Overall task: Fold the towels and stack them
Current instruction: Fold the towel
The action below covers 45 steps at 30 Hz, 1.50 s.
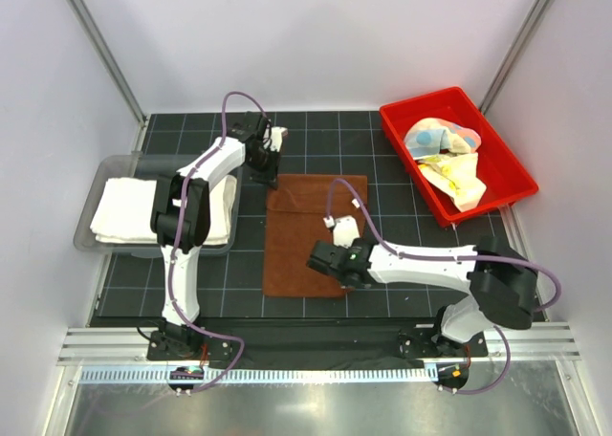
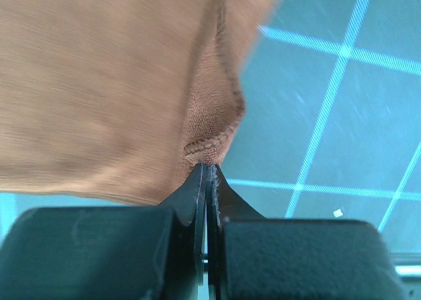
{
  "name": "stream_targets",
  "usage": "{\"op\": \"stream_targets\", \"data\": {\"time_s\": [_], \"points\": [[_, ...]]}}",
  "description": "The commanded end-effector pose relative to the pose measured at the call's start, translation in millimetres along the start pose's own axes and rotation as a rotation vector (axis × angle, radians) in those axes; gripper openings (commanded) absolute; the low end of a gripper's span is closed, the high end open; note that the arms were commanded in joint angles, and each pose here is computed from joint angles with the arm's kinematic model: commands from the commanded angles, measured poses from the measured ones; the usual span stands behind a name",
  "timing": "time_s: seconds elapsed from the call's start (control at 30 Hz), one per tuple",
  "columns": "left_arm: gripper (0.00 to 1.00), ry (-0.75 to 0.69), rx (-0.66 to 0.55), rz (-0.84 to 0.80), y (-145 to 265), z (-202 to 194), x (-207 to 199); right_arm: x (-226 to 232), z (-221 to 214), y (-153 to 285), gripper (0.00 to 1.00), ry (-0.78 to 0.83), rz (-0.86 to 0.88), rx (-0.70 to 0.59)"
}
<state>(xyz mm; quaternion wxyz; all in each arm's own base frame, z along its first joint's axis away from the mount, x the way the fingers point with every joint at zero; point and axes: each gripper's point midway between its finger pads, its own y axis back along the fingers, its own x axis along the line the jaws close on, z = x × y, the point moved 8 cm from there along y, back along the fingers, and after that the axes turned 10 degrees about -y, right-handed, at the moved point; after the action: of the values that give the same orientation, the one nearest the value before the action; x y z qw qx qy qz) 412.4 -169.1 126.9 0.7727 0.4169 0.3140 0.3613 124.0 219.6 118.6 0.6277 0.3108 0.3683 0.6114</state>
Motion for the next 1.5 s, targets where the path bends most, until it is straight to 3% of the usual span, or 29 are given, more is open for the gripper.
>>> {"op": "stream_targets", "data": {"time_s": [0.0,0.37,0.53,0.73,0.9,0.93,1.0,1.03,1.13,1.23,1.33,1.4,1.47], "points": [[0.00,-0.004,-0.004,0.007,6.3,0.5,-0.5,-25.4,-15.3,-1.9,0.01,-0.113,-0.067,-0.022],[0.00,-0.005,-0.008,0.005,7.0,0.9,-0.1,-47.7,-38.6,7.3,0.02,-0.302,-0.022,-0.020],[0.00,-0.007,-0.013,-0.001,8.2,2.1,-1.7,-48.6,-44.4,15.4,0.22,-0.388,0.001,-0.018],[0.00,-0.002,-0.019,-0.014,10.2,2.2,-3.1,-61.9,-27.4,34.1,0.42,-0.475,0.003,-0.109],[0.00,0.003,-0.026,-0.032,9.3,2.9,-5.5,-50.0,3.5,43.5,0.43,-0.456,0.089,-0.206],[0.00,0.006,-0.026,-0.033,8.8,2.8,-4.9,-51.8,7.2,40.3,0.43,-0.393,0.076,-0.214],[0.00,0.004,-0.024,-0.037,6.9,1.9,-5.4,-52.6,30.2,22.3,0.43,-0.404,0.080,-0.197],[0.00,0.004,-0.028,-0.036,7.4,2.7,-5.5,-51.9,32.6,18.0,0.42,-0.327,0.145,-0.113],[0.00,0.004,-0.027,-0.040,6.2,2.5,-5.4,-78.5,77.4,0.7,0.41,-0.456,0.109,-0.151],[0.00,0.007,-0.023,-0.043,5.1,1.3,-5.7,-84.3,118.0,-6.9,0.44,-0.415,0.109,-0.179],[0.00,0.008,-0.024,-0.039,5.5,1.6,-6.1,-73.1,153.0,-17.3,0.44,-0.273,0.208,-0.142],[0.00,0.004,-0.027,-0.038,5.8,2.4,-6.6,-70.3,176.0,-20.2,0.44,-0.208,0.366,-0.123],[0.00,0.007,-0.021,-0.033,4.2,1.2,-5.2,-73.5,193.8,-31.4,0.45,-0.202,0.422,-0.104]]}}
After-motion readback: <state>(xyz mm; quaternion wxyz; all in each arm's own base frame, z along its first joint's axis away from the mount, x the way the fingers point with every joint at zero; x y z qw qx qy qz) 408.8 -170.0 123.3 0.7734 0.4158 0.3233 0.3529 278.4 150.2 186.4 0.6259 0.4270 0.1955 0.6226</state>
